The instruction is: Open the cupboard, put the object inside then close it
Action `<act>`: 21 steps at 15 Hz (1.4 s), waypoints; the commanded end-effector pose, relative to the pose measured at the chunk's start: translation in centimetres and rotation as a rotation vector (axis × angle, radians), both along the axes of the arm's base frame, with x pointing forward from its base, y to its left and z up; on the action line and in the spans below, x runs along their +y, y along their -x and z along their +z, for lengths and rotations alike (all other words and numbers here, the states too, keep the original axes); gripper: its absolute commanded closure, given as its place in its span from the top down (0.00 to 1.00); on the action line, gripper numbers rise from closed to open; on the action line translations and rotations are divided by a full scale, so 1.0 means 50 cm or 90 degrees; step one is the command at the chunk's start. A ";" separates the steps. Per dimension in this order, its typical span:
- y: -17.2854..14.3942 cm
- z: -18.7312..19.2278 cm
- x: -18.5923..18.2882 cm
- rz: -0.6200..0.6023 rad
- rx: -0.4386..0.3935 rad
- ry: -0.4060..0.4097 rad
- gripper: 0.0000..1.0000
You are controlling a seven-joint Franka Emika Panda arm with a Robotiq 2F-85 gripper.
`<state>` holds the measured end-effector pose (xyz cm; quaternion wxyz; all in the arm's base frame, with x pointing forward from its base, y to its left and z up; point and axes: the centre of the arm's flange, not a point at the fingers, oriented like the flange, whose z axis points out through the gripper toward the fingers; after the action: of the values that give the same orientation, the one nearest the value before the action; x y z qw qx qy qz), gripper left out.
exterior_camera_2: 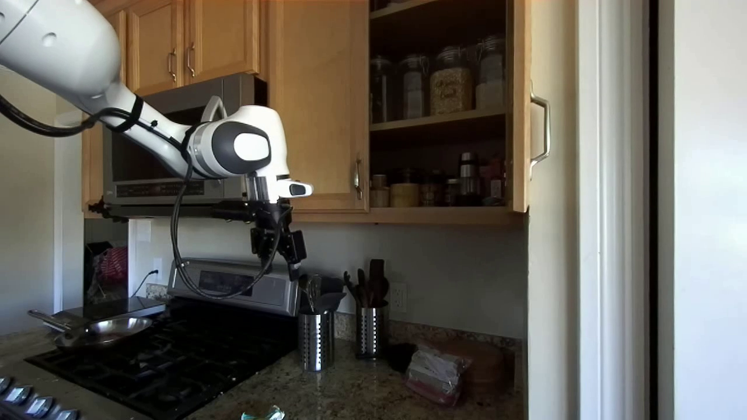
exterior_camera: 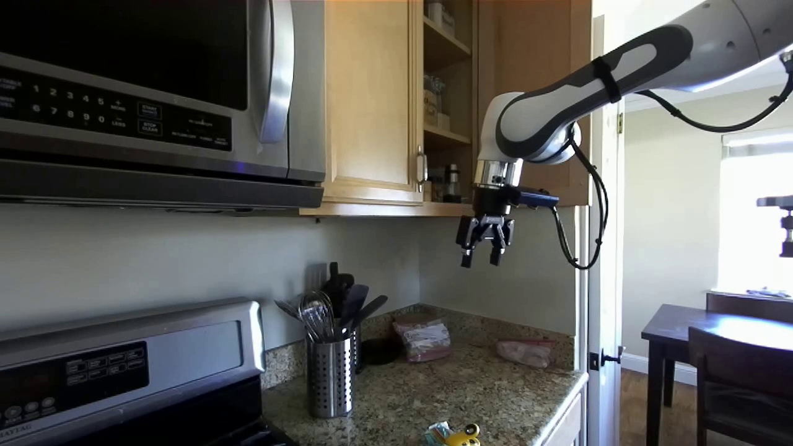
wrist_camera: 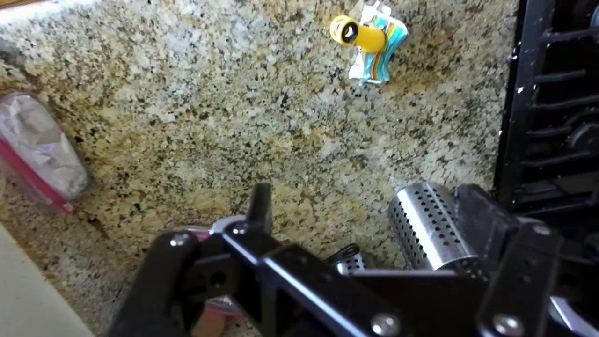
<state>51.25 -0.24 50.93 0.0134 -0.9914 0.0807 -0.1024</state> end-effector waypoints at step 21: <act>0.038 -0.173 0.134 0.066 0.037 0.050 1.00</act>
<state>49.12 6.02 43.81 -0.0256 -0.9959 0.0281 -0.0820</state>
